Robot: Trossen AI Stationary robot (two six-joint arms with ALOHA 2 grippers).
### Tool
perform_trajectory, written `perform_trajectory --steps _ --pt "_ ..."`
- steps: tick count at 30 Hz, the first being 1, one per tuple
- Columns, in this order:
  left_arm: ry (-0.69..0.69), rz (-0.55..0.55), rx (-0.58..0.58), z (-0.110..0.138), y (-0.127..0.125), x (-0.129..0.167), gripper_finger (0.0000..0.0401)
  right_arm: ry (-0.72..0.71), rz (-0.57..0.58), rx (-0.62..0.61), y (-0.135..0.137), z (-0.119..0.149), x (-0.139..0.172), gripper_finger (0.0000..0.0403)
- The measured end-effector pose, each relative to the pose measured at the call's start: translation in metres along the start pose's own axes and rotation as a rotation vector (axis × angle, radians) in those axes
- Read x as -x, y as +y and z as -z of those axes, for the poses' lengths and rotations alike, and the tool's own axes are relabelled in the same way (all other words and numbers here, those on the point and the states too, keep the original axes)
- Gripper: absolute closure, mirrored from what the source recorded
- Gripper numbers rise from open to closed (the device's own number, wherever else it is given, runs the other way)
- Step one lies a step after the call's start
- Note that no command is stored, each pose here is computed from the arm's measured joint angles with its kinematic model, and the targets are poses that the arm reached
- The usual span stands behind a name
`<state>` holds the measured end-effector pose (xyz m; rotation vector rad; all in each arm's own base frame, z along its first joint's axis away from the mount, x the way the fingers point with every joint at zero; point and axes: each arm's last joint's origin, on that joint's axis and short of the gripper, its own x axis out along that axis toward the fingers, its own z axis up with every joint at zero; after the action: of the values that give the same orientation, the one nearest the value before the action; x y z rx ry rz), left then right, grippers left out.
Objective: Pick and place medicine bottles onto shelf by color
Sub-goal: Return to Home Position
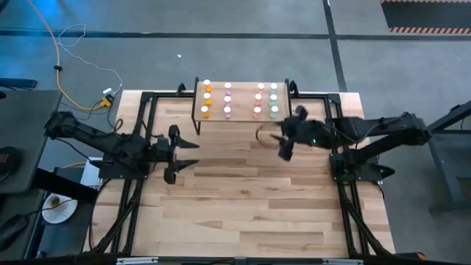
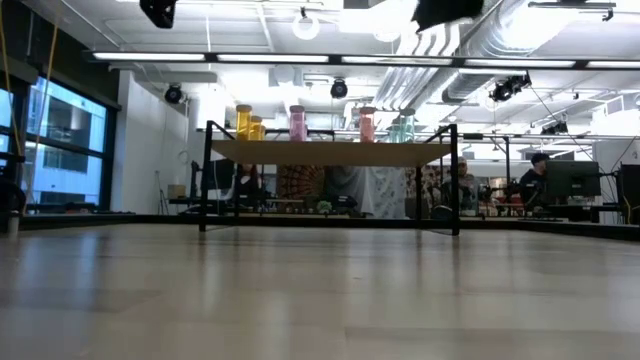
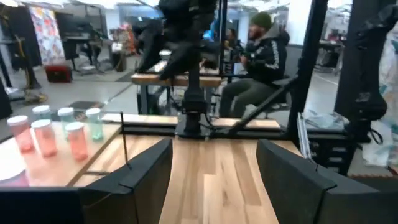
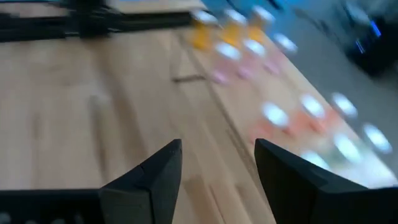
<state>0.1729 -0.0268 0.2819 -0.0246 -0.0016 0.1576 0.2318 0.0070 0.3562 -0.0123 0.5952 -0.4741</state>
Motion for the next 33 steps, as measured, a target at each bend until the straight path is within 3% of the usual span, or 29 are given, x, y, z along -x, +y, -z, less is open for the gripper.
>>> perform_trajectory --steps 4,8,20,25,33 --pt "0.027 -0.008 0.017 -0.002 0.010 0.013 0.0176 -0.130 -0.105 0.156 0.029 0.001 0.002 0.0210" --pt "0.025 -0.015 0.010 0.010 0.014 0.020 0.0176 -0.194 -0.204 0.232 0.045 0.027 -0.008 0.0210" --pt "-0.004 -0.017 0.061 0.079 0.022 0.040 0.0176 -0.242 -0.279 0.079 0.041 0.111 -0.021 0.0210" --pt "-0.061 -0.022 0.042 0.085 0.026 0.049 0.0176 -0.336 -0.329 0.033 0.037 0.140 -0.018 0.0210" --pt "-0.021 -0.021 0.081 0.090 0.030 0.062 0.0176 -0.453 -0.344 -0.028 0.022 0.174 -0.009 0.0210"
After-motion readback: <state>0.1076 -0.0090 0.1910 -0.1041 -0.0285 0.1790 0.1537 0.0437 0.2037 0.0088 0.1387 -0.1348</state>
